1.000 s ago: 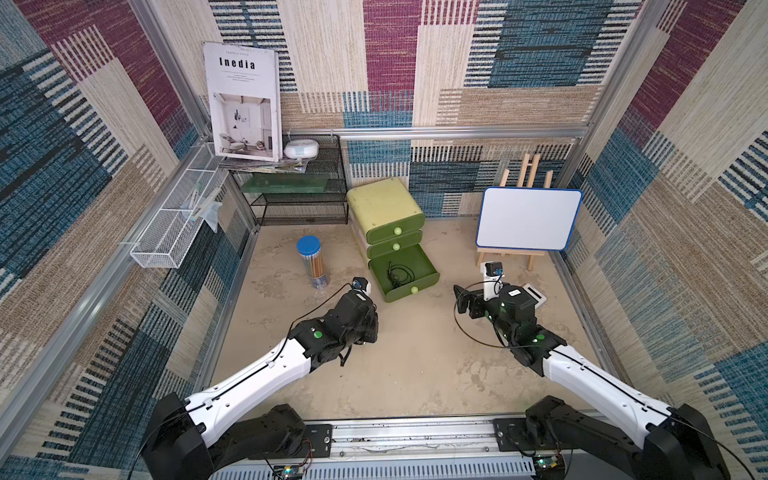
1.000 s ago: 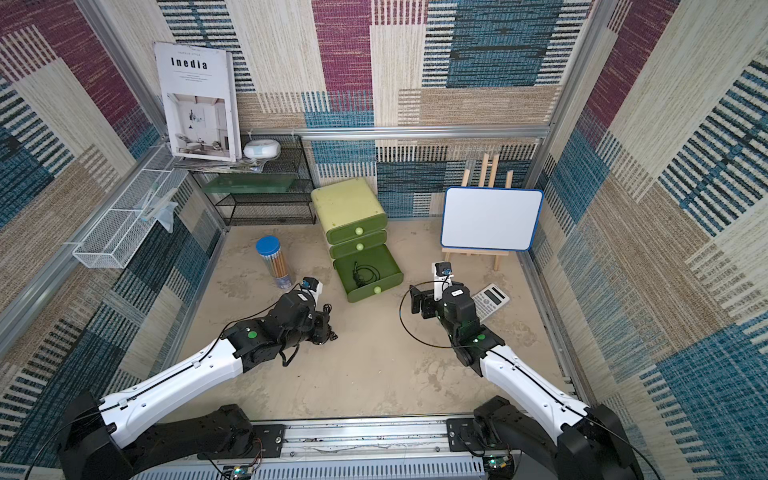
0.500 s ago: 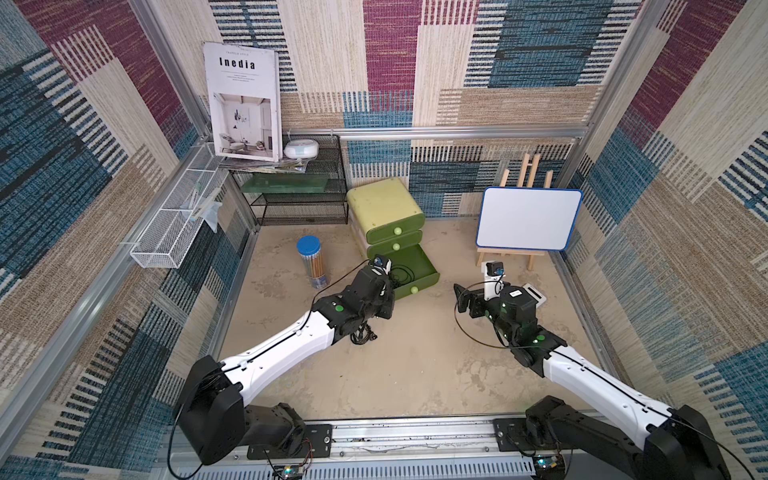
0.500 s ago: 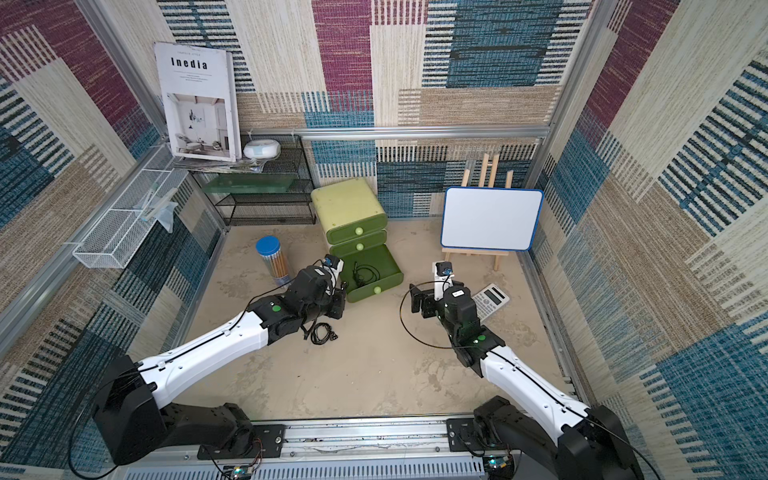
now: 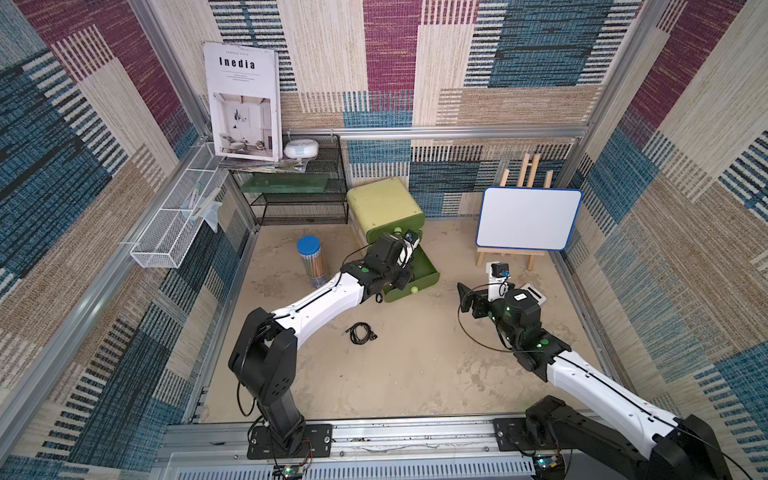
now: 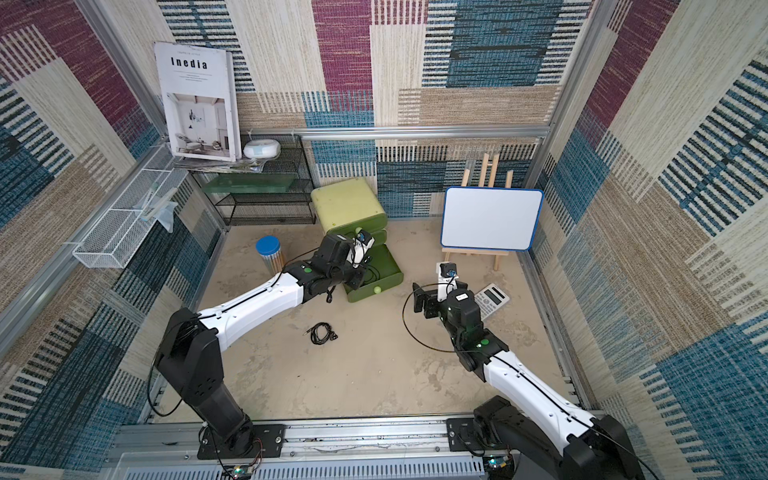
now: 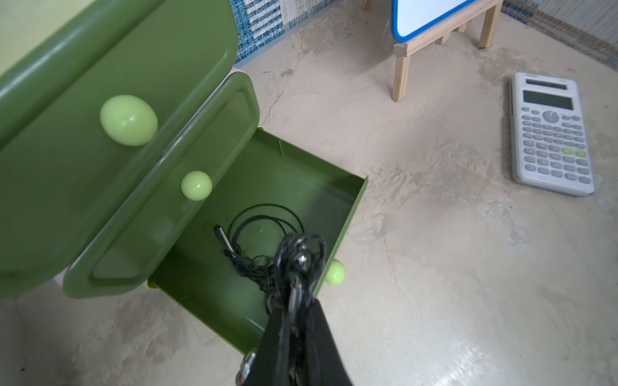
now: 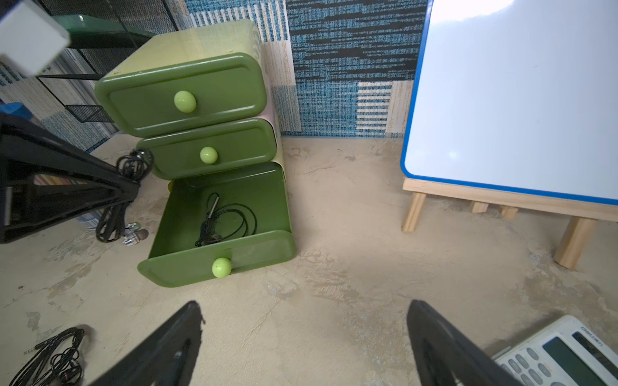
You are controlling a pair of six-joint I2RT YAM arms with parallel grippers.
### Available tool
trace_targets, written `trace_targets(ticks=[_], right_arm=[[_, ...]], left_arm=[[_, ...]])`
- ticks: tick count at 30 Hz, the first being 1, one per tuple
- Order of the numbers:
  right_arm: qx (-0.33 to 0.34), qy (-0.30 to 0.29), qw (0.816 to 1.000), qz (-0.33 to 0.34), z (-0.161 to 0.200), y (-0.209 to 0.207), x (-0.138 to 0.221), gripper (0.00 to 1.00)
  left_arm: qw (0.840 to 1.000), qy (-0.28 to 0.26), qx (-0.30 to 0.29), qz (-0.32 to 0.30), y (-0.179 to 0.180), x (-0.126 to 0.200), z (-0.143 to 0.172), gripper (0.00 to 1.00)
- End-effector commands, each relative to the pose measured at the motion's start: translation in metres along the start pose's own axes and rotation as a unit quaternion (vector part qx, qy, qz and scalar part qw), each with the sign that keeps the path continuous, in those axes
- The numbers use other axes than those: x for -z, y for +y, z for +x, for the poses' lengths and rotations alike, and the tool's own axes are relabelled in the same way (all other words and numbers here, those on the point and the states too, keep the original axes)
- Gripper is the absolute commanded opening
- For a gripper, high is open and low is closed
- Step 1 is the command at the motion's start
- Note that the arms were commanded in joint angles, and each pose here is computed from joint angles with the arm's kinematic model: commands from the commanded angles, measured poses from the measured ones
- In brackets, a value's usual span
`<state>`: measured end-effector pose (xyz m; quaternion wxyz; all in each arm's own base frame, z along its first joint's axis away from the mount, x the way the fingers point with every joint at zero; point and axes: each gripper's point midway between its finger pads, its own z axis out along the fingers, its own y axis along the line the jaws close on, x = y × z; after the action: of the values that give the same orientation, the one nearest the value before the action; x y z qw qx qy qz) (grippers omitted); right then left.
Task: Place the wired earphones into the drawer by color
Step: Place the wired earphones in the drawer.
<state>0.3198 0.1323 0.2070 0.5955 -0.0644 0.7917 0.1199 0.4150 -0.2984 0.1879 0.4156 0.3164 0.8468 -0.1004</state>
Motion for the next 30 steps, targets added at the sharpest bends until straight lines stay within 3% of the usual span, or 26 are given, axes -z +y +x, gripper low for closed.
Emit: trace_targets(ticks=[1, 13, 26, 30], right_arm=[[-0.005, -0.022, 1.0, 0.009, -0.01, -0.003, 0.002, 0.99], [-0.006, -0.029, 1.0, 0.011, -0.012, -0.004, 0.005, 0.99], [-0.005, -0.031, 0.999, 0.013, -0.013, -0.006, 0.007, 0.99], [-0.005, -0.034, 0.999, 0.014, -0.014, -0.006, 0.008, 0.99]], left_arm=[[0.999, -0.002, -0.042, 0.015, 0.0, -0.016, -0.006, 0.0], [0.998, 0.04, -0.05, 0.017, 0.015, -0.062, 0.006, 0.0], [0.996, 0.074, -0.044, 0.026, 0.013, -0.085, 0.027, 0.0], [0.997, 0.07, -0.035, 0.027, 0.013, -0.081, 0.023, 0.22]])
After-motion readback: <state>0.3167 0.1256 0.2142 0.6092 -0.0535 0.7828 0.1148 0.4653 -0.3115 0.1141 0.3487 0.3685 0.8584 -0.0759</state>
